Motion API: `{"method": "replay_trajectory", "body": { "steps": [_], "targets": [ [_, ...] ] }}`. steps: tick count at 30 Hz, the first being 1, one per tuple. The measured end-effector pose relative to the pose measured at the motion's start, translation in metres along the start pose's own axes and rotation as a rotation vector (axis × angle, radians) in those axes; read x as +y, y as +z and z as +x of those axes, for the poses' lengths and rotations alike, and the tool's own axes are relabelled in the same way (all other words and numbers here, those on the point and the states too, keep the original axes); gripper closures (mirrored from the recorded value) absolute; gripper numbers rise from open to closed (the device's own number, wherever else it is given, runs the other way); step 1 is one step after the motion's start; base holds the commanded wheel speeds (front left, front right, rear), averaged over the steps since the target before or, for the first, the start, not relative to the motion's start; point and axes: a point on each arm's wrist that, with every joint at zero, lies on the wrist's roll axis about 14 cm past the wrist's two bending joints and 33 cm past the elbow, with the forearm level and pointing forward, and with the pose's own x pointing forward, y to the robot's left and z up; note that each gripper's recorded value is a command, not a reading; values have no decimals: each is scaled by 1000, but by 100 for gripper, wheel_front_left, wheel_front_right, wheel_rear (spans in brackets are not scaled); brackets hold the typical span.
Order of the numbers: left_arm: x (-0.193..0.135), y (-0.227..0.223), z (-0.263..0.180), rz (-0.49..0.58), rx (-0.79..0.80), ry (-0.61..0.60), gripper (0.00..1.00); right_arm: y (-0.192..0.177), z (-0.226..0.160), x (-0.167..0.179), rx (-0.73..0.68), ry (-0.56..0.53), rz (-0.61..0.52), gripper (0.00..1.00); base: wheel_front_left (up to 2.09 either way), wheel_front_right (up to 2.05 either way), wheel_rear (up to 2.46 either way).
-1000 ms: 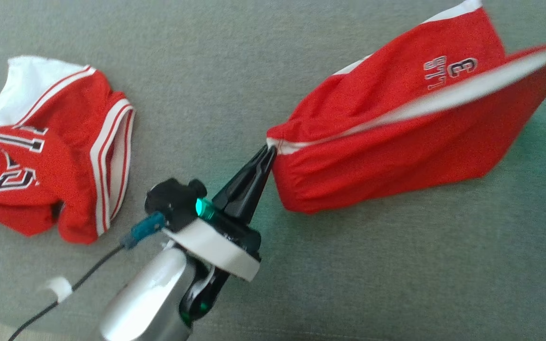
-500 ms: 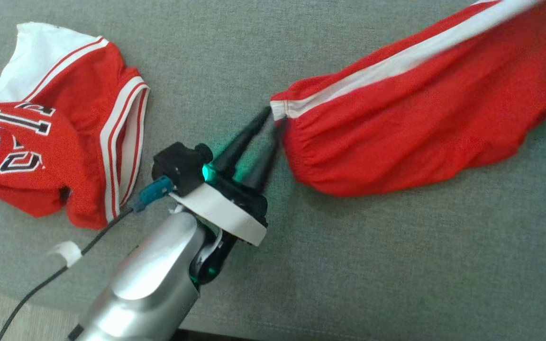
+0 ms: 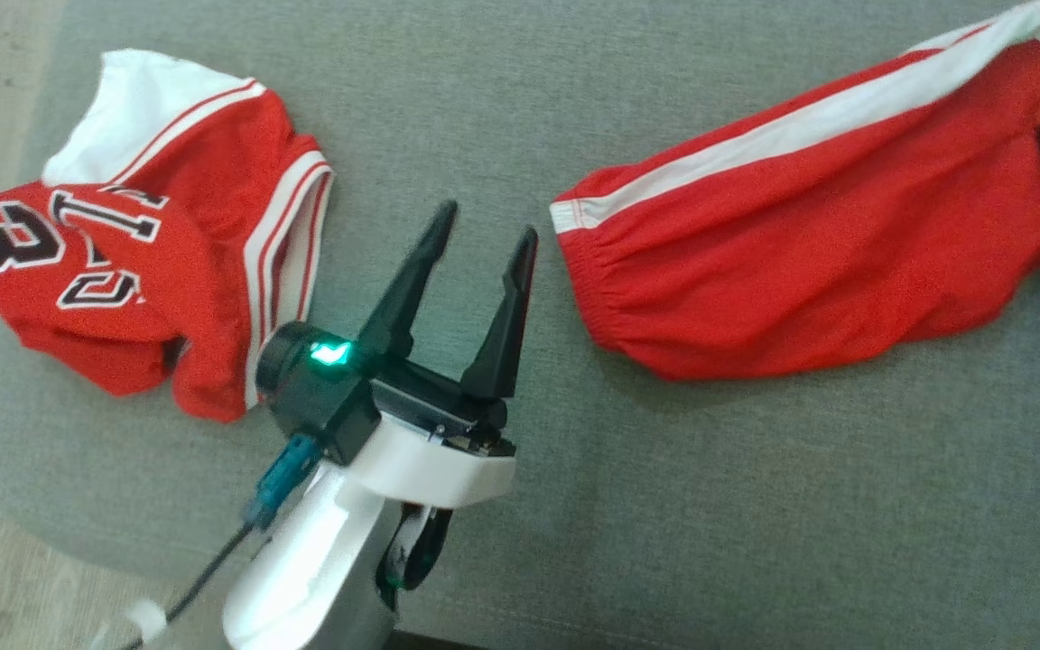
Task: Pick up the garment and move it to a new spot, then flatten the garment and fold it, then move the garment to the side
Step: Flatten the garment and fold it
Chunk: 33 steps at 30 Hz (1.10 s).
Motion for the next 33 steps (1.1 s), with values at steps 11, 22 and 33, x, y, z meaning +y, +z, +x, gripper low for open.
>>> {"method": "replay_trajectory", "body": {
  "steps": [11,22,33],
  "targets": [
    [-8,46,-31,97,-159,86,0,8,-30,6,-48,-15,3,100,0,0,0],
    [-50,61,-27,72,-217,-38,0,-58,-159,-90,-49,-311,108,100,0,0,0],
    [-75,63,-29,18,-224,-128,0,45,-172,-51,-366,-178,-6,100,0,0,0]
  ]
}}
